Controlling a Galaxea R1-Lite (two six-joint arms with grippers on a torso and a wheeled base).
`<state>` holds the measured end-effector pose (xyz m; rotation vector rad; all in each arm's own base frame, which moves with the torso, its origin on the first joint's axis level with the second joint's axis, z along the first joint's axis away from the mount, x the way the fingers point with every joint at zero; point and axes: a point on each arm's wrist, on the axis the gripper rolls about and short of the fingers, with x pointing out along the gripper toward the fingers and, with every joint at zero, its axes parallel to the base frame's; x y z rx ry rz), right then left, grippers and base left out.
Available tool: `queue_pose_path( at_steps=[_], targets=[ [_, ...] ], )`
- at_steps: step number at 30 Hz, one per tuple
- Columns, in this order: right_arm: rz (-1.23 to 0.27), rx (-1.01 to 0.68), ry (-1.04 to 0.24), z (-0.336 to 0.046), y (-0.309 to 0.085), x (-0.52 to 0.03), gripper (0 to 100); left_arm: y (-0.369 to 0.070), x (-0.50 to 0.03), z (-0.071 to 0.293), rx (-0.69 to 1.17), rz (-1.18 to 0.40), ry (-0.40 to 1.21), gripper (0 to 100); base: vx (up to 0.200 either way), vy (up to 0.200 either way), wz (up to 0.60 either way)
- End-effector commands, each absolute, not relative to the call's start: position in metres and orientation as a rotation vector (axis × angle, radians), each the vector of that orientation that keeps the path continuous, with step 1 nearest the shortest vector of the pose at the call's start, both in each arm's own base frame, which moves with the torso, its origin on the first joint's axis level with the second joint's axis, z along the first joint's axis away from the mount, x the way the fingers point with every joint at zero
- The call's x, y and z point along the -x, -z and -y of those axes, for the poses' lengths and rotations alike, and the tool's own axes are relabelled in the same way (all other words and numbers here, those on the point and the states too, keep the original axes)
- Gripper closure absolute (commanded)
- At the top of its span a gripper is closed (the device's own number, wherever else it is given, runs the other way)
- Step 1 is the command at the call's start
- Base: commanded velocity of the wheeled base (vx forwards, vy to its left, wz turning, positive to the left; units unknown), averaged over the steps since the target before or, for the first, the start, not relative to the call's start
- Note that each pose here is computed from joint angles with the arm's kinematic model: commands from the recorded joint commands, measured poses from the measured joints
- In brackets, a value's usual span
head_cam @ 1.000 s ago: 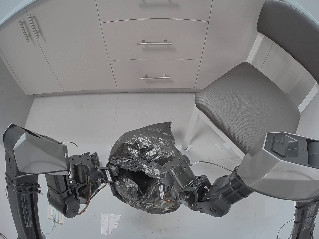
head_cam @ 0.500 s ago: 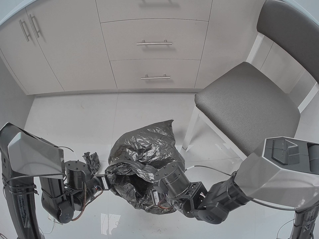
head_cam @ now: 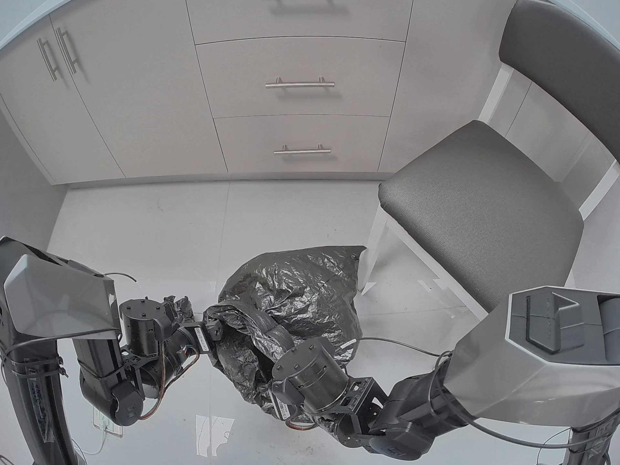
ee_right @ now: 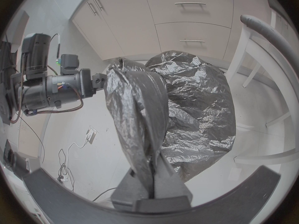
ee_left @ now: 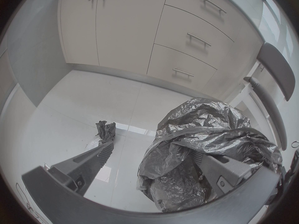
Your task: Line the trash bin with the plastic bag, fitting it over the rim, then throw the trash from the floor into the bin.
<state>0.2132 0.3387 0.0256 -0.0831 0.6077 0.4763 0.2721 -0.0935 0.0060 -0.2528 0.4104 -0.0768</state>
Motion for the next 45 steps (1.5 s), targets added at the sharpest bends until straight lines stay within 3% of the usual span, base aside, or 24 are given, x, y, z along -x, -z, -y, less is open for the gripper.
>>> queue_pose_path(
  at_steps=[1, 11, 24, 31, 40, 45],
  targets=[
    [-0.606, 0.083, -0.487, -0.341, -0.026, -0.209, 100, -0.007, -0.290, 0.089, 0.274, -0.360, 0.052, 0, 0.000, 0.000, 0.00],
    [-0.605, 0.089, -0.518, -0.348, -0.026, -0.199, 100, -0.019, -0.314, 0.085, 0.304, -0.264, 0.045, 0, 0.000, 0.000, 0.00],
    [-0.603, 0.086, -0.517, -0.350, -0.026, -0.200, 100, -0.020, -0.280, 0.088, 0.321, -0.352, 0.085, 0, 0.000, 0.000, 0.00],
    [-0.597, 0.093, -0.502, -0.351, -0.023, -0.201, 100, -0.055, -0.222, 0.080, 0.558, -0.408, 0.194, 0, 0.000, 0.000, 0.00],
    [-0.591, 0.096, -0.494, -0.355, -0.019, -0.204, 100, -0.062, -0.205, 0.080, 0.804, -0.481, 0.250, 0, 0.000, 0.000, 0.00],
    [-0.590, 0.095, -0.492, -0.355, -0.019, -0.205, 100, -0.065, -0.205, 0.086, 0.997, -0.596, 0.377, 0, 0.000, 0.000, 0.00]
  ],
)
